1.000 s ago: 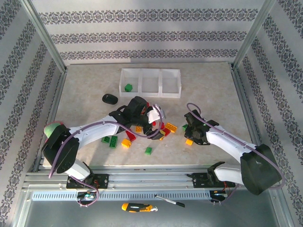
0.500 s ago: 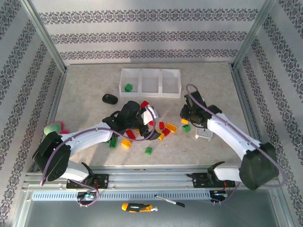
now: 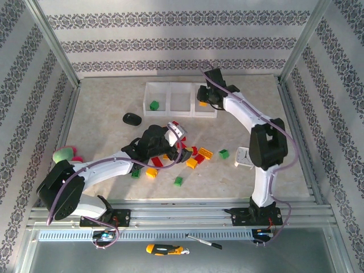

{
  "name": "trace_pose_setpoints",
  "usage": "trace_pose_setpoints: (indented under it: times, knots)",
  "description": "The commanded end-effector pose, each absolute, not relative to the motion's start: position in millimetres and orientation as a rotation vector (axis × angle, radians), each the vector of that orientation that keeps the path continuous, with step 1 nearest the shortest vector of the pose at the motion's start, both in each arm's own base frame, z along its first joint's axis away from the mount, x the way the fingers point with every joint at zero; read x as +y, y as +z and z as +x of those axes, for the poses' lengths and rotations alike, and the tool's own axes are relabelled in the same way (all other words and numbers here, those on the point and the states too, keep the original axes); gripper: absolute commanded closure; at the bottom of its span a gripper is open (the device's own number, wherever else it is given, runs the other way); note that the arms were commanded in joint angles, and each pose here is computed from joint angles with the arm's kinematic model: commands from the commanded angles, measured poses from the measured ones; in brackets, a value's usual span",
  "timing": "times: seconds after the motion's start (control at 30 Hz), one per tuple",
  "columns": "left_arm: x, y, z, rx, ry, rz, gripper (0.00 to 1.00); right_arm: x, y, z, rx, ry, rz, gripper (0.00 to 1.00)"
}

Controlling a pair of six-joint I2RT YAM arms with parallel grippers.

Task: Sort the legos into containers by color
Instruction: Place the lego in the container.

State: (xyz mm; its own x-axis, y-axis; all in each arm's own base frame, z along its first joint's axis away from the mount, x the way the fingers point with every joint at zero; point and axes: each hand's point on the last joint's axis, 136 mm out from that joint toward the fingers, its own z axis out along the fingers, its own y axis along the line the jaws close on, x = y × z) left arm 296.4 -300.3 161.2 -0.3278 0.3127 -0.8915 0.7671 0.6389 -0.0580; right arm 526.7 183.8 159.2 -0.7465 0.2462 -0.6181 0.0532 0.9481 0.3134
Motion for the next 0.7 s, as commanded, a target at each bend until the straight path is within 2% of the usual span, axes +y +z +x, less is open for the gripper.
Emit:
trace_pose_setpoints:
  times: [0.0, 0.23, 0.47, 0.67]
  knots:
    - [-301.2, 183.3, 305.1, 1.853, -0.627, 0.727, 0.01, 180.1, 157.1, 554.5, 2.373, 0.317, 0.147, 0.69]
    - [-297.2, 180.8, 303.1, 1.860, -0.602, 0.742, 0.01, 180.5, 124.3, 583.5, 2.394, 0.240, 0.088, 0.69]
    - [-293.6, 179.6, 301.1, 1.862, -0.579, 0.757, 0.01, 177.5, 85.3, 581.6, 2.479, 0.223, 0.104, 0.69]
    - [-293.7, 178.3, 298.4, 1.868, -0.591, 0.760, 0.01, 172.0, 72.1, 579.3, 2.505, 0.204, 0.117, 0.66]
